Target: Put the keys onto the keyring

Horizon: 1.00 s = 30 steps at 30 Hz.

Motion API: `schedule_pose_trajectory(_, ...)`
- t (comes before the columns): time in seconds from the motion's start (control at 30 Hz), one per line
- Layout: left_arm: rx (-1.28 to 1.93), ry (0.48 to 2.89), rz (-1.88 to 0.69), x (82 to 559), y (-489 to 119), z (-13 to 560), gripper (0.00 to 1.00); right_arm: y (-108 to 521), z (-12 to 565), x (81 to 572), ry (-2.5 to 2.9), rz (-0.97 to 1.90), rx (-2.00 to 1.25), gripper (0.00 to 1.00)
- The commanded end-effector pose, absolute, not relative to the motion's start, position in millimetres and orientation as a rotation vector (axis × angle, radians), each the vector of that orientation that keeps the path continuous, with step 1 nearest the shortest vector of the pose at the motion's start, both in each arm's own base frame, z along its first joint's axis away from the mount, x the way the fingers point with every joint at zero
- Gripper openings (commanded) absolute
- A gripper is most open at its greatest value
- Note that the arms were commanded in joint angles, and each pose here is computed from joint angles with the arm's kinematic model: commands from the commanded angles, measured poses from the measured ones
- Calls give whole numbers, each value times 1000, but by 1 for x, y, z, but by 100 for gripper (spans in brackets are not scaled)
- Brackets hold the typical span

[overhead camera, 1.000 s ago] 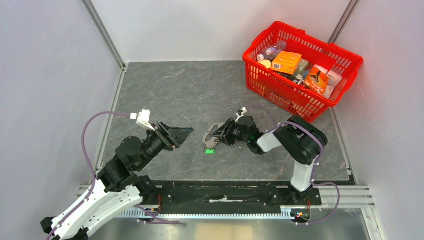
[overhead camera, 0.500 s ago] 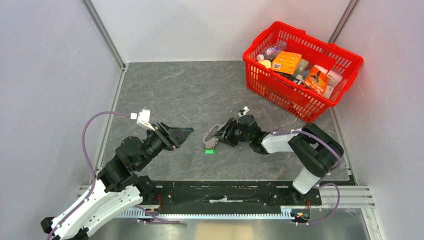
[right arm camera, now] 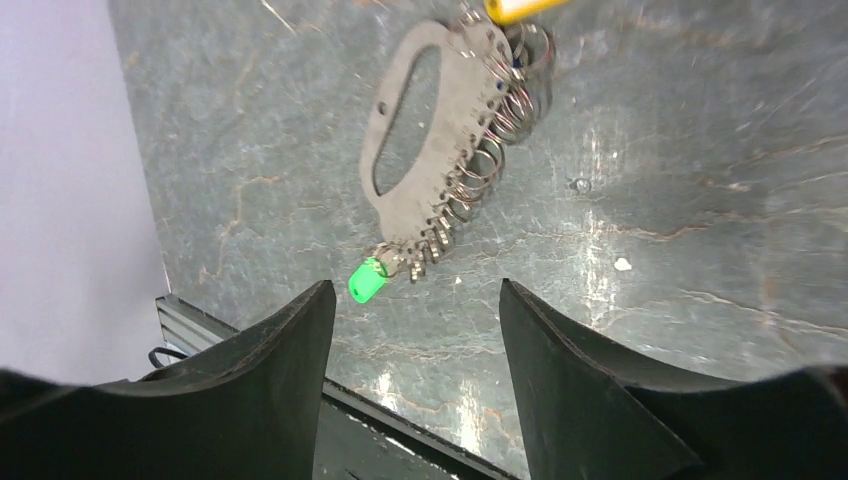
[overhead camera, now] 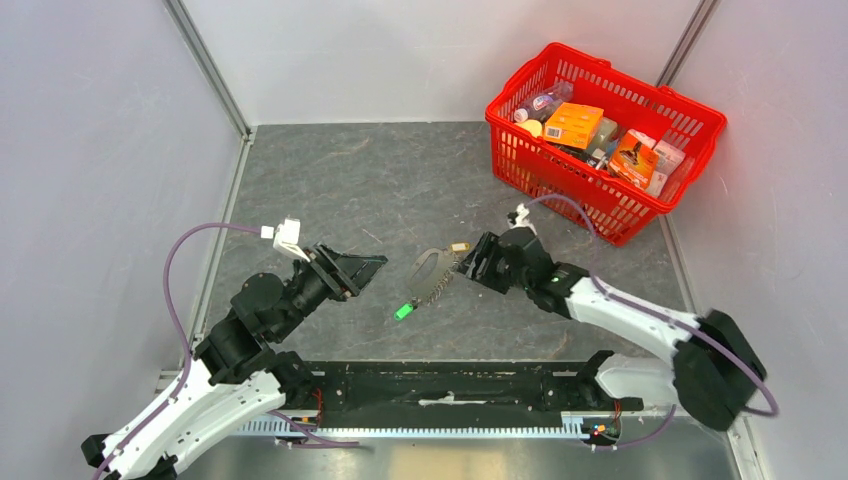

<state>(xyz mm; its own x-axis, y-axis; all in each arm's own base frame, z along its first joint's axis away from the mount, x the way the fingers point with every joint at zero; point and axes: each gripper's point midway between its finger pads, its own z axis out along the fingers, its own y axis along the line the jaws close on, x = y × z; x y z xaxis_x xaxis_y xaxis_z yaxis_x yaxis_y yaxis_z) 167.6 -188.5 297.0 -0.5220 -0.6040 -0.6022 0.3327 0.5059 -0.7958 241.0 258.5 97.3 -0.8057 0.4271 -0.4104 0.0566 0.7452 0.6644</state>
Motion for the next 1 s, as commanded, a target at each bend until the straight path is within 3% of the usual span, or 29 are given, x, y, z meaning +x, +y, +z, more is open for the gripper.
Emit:
schedule_pose_trajectory(0.0,-206,1720,-1181,165,-182,312,68,225,151,246,2264,730,273,72)
schedule_pose_trajectory(0.17,-198,1730,-1177,163,-181,309,74,203,192,237,2160,697,178,97)
schedule_pose_trajectory(0.3,-183,1737,-1168,162,-181,309,84,188,217,226,2106,676,110,97)
schedule_pose_trajectory(0.7,-138,1747,-1077,156,-164,313,87,114,265,188,1999,509,110,97)
schedule_pose_trajectory(0.97,-110,1756,-1005,156,-155,313,88,99,280,185,1972,453,108,97)
